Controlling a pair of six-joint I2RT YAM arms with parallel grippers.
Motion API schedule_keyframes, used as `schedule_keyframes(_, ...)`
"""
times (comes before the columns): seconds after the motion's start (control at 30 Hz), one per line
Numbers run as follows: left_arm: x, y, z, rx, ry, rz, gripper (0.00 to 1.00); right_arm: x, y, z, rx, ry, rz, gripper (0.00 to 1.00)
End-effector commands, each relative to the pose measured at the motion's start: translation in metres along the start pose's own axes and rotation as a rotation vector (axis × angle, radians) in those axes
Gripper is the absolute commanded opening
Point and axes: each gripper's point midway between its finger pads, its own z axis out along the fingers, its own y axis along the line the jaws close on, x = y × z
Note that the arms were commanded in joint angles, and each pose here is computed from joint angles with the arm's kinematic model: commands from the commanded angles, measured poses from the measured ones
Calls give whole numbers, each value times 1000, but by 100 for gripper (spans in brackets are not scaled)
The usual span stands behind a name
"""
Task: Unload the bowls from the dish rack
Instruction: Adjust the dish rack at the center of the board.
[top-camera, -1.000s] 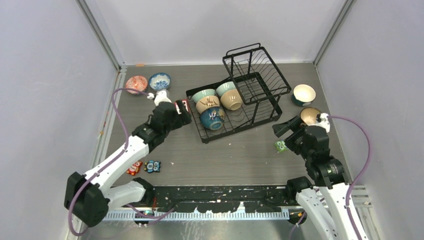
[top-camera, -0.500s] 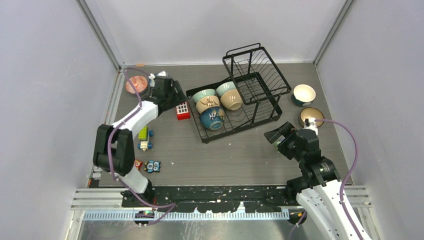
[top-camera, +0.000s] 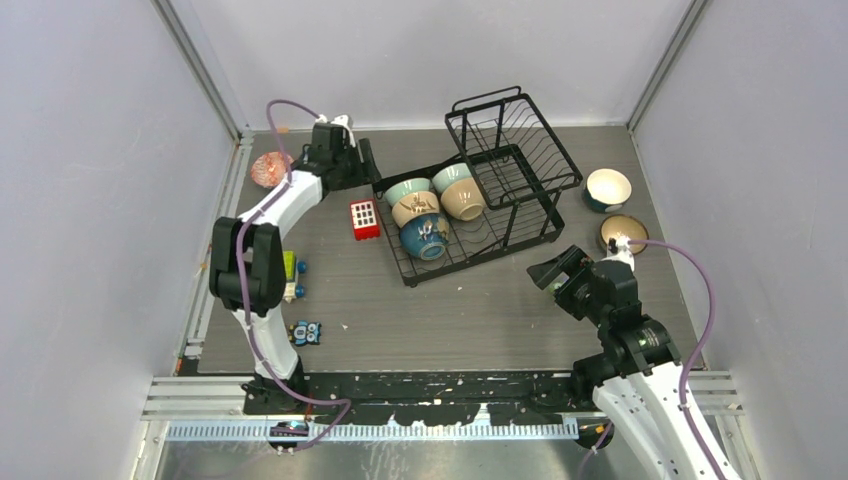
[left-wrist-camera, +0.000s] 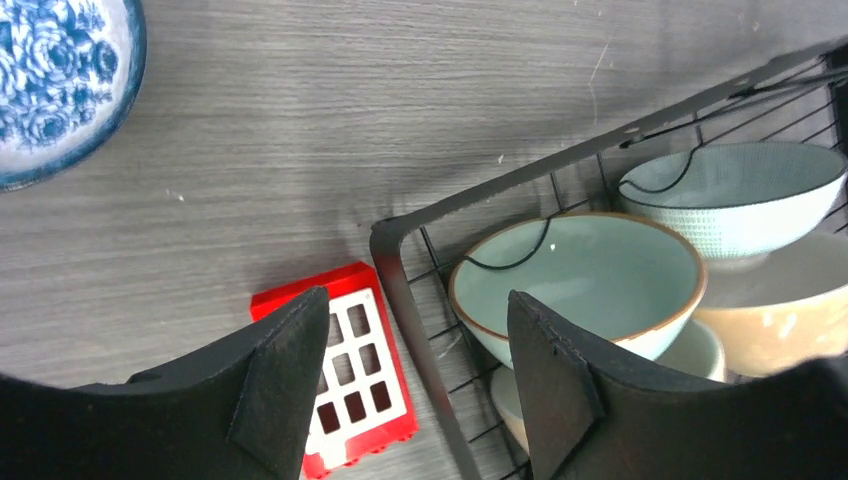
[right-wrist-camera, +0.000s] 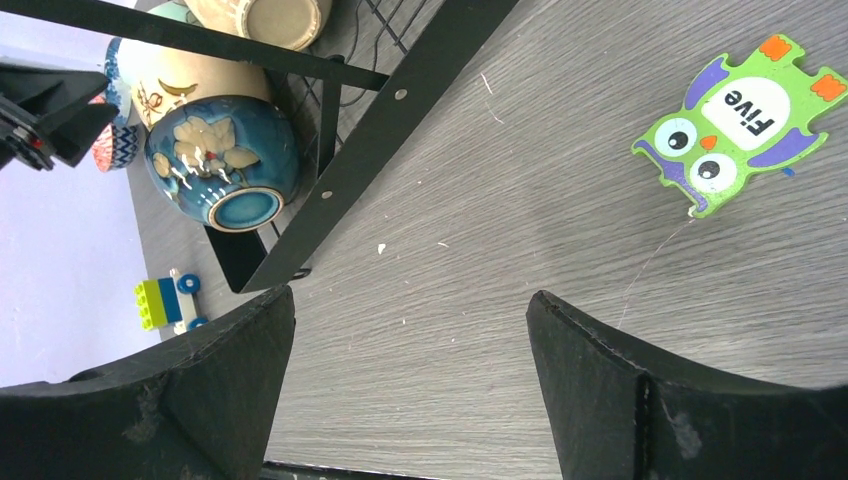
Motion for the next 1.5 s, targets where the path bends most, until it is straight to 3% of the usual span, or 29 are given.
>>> schedule_keyframes(0.0,-18,-5,1,47,10,176,67,-1,6,-3,-34,-6,-25,89)
schedule_keyframes(0.17,-19,5,7,9,18,233,66,-3,9,-8,-46,-12,-44,89)
schedule_keyframes(0.9,12,18,48,-35,115,201,55,-10,16,-13,-56,-30,-79,89)
schedule_keyframes(1.03,19,15,52,-39,137,184,45,-13,17,-9,-52,-45,-49,89)
schedule_keyframes(1.27,29,11,50,-41,138,155,15,-26,25,-8,-54,-93,-21,89)
schedule_keyframes(1.47,39,16,39,-70,120,98,1,-40,29,-11,-40,-141,-32,91)
